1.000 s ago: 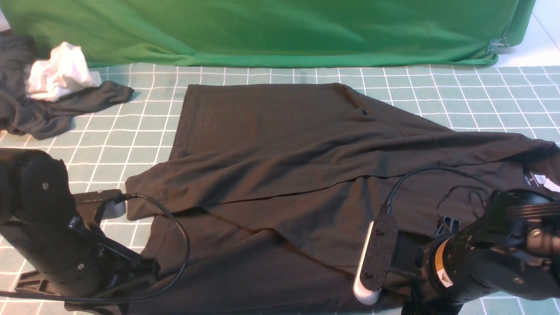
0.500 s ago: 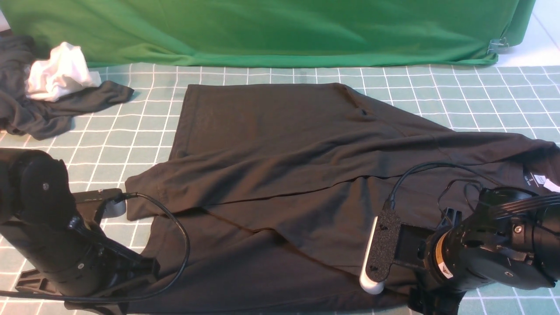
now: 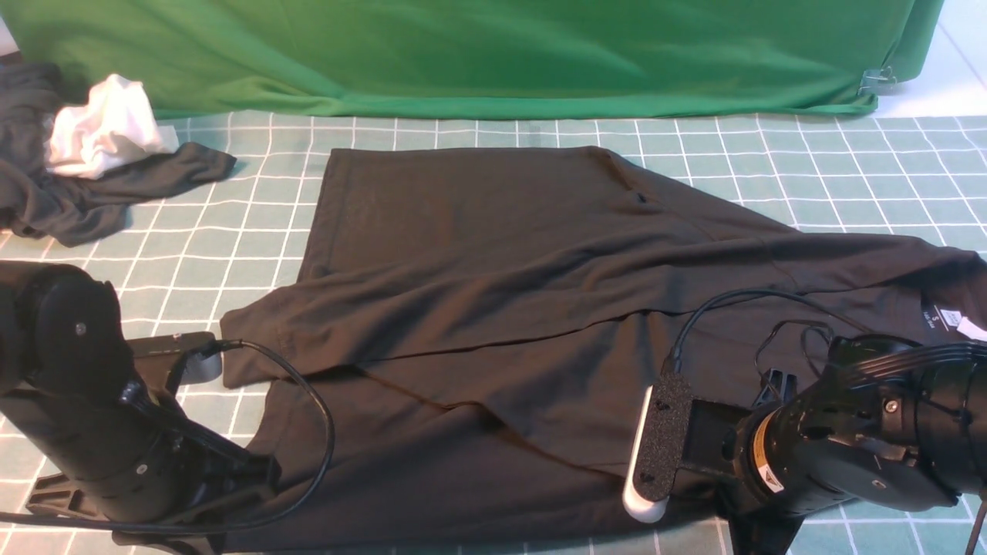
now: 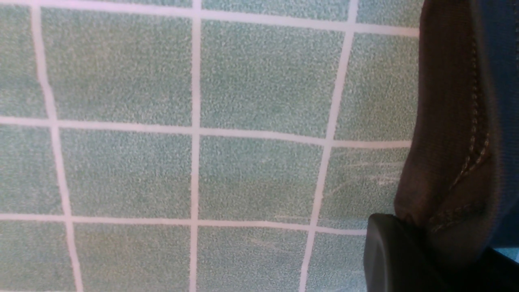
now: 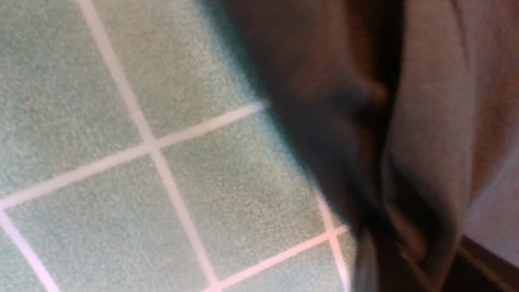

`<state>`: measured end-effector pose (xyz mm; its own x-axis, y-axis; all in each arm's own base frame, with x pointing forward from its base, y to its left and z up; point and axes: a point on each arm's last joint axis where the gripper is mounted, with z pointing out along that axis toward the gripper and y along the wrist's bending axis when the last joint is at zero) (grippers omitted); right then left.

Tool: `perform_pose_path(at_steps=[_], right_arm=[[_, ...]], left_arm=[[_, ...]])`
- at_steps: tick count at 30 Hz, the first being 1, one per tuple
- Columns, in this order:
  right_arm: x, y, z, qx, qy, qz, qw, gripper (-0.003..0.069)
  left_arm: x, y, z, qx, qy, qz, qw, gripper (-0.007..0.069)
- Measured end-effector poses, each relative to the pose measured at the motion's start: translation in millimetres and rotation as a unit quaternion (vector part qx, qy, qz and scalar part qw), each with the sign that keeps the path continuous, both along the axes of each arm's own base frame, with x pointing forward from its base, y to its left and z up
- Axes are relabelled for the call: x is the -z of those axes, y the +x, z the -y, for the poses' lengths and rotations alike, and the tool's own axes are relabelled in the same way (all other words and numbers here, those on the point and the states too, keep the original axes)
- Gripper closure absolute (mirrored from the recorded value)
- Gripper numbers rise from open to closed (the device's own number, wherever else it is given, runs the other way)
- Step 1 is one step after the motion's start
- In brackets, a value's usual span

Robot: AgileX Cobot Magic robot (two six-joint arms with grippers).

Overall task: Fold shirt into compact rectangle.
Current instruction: 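Grasp the near edge of the shirt at its hem and shoulder corners, then fold the black garment in half by bringing its near edge over to the far edge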

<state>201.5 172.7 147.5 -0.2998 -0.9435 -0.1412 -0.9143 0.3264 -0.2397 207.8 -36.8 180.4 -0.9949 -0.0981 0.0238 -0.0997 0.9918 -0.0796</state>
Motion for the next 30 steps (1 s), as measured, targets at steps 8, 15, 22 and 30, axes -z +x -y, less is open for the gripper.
perform_pose_path(at_steps=[8,15,22,30], right_arm=[[-27.4,-16.7,9.6,0.058,0.02,-0.035,0.997,0.0603],[-32.7,-46.8,22.3,0.114,0.043,-0.114,0.986,0.0604],[-35.1,-57.1,29.6,0.153,0.049,-0.13,0.978,0.0605],[-66.4,-27.4,22.4,0.177,0.054,-0.038,0.982,0.0607]], left_arm=[[-14.4,-7.1,-1.0,0.024,0.003,-0.026,0.999,0.0609],[-36.6,-30.4,-0.6,0.041,-0.015,-0.043,0.998,0.0609],[-52.7,-38.5,-0.2,0.033,-0.03,0.005,0.999,0.0609],[-81.4,-10.6,-0.2,-0.011,-0.024,0.111,0.993,0.0609]])
